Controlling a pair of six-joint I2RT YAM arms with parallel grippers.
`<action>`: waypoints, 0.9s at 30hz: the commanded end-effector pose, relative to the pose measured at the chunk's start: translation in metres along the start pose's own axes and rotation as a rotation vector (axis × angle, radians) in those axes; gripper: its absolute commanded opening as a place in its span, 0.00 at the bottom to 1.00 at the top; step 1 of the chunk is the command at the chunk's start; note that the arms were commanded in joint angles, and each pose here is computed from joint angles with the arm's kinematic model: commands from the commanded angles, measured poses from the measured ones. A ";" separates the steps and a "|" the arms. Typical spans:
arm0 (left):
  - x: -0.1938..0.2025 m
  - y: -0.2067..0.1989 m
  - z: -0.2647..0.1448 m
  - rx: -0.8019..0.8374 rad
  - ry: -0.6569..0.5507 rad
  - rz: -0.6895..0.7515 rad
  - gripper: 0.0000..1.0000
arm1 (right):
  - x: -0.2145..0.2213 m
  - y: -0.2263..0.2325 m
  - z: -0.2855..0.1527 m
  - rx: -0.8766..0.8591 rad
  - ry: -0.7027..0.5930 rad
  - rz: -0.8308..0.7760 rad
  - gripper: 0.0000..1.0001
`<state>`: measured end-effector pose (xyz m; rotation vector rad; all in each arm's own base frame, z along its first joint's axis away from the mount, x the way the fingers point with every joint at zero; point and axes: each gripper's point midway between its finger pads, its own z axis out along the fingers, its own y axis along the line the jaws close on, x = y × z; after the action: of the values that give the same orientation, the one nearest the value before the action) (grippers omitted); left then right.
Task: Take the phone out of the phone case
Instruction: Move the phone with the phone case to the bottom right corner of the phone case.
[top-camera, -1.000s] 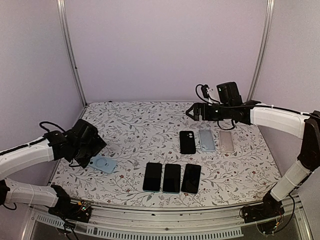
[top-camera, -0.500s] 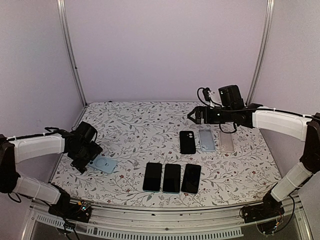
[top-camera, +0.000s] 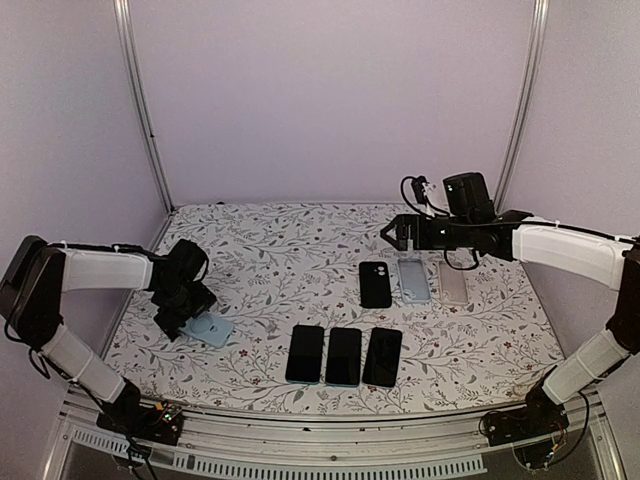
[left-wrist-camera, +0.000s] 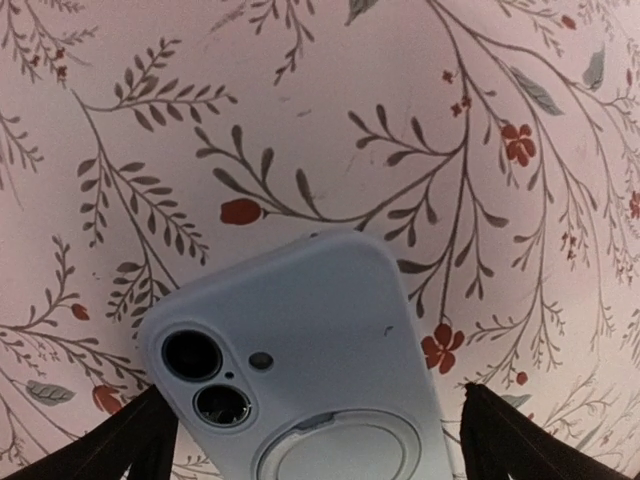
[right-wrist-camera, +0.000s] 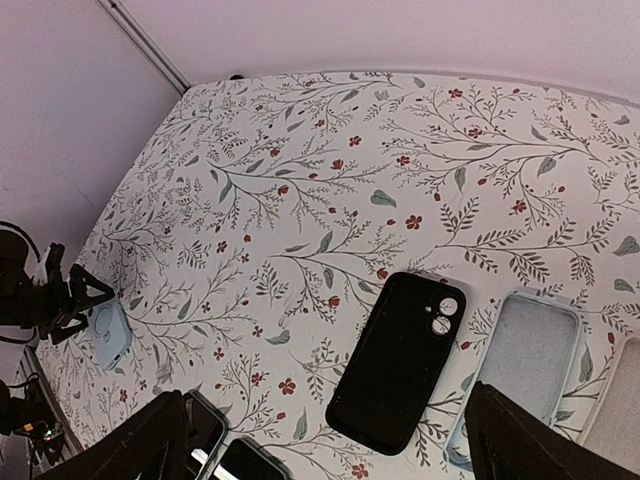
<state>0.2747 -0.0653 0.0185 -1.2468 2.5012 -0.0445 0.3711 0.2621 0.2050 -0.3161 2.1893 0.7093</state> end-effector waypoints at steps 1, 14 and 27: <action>-0.015 -0.030 0.006 0.046 -0.035 0.078 0.99 | -0.008 -0.005 -0.013 0.034 -0.038 -0.018 0.99; -0.006 -0.111 0.045 0.031 0.031 0.417 0.99 | -0.006 -0.012 -0.026 0.078 -0.051 -0.022 0.99; 0.016 -0.101 0.051 0.004 0.056 0.657 0.99 | -0.002 -0.014 -0.029 0.088 -0.049 -0.007 0.99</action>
<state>0.3872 -0.1189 0.0081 -0.5621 2.6973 0.1048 0.3619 0.2396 0.2125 -0.2762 2.1710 0.6174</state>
